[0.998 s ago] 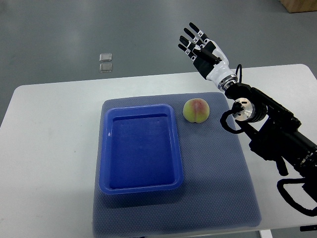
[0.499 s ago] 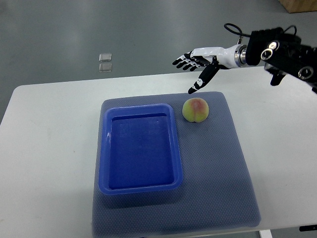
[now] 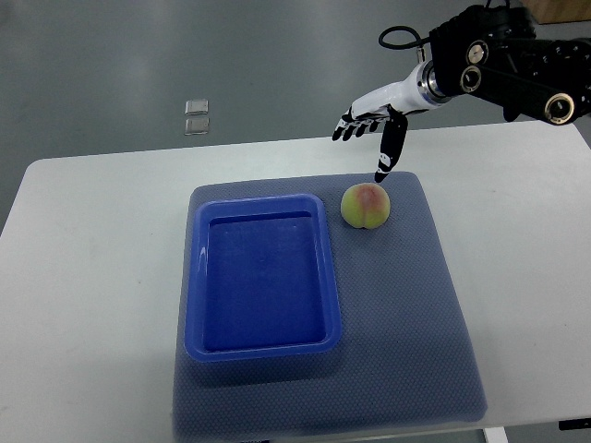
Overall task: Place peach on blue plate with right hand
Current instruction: 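Close the right hand fingers around the peach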
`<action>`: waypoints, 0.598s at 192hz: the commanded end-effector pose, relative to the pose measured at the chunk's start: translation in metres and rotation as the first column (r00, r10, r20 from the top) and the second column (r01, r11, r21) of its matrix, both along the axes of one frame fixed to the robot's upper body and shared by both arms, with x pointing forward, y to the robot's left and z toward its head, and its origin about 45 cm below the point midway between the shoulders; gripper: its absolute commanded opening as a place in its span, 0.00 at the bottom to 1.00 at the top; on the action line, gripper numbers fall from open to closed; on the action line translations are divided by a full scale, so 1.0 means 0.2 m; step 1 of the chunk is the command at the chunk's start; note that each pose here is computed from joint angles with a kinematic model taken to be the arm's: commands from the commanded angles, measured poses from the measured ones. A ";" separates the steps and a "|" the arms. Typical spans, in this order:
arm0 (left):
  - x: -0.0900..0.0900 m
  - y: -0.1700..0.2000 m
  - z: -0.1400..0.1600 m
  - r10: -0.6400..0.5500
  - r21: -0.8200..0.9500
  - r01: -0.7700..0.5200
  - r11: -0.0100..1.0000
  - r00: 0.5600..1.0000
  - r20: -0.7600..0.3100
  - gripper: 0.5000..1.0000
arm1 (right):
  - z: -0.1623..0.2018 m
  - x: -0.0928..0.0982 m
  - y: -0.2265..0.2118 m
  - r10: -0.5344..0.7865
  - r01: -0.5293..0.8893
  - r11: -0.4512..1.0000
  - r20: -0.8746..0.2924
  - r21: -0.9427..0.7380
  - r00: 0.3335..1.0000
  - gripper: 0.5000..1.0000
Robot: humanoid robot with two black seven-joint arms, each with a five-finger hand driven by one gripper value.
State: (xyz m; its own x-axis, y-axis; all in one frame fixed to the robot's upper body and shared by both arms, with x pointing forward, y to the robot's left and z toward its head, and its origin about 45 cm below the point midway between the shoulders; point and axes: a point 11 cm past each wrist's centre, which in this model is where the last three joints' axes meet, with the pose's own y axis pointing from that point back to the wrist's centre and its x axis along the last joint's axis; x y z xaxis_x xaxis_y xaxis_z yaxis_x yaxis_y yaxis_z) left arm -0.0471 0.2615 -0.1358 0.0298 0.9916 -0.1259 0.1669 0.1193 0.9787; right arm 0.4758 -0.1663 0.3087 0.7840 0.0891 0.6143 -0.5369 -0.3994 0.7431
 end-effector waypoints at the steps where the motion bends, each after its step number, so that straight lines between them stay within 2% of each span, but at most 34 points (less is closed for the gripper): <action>1: 0.00 0.00 0.00 0.000 0.000 0.000 1.000 1.000 0.000 1.00 | -0.05 -0.01 0.02 -0.003 0.003 1.000 0.001 0.006 1.000 0.86; 60: 0.01 0.00 0.00 0.001 -0.003 -0.001 1.000 1.000 0.003 1.00 | -0.32 -0.04 0.03 -0.027 0.027 1.000 -0.011 -0.013 1.000 0.86; 115: 0.00 -0.01 0.00 0.000 -0.004 0.000 1.000 1.000 0.000 1.00 | -0.42 -0.05 0.02 -0.051 0.051 0.999 0.005 -0.018 0.999 0.86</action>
State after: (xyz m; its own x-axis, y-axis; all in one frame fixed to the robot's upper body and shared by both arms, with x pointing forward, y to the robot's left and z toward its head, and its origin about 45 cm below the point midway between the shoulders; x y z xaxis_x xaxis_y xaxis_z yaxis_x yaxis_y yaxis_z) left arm -0.0468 0.2603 -0.1357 0.0283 0.9911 -0.1301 0.1655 0.1237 0.9784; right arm 0.4669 -0.1621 0.2287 0.7871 0.0612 0.6138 -0.5550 -0.3638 0.7480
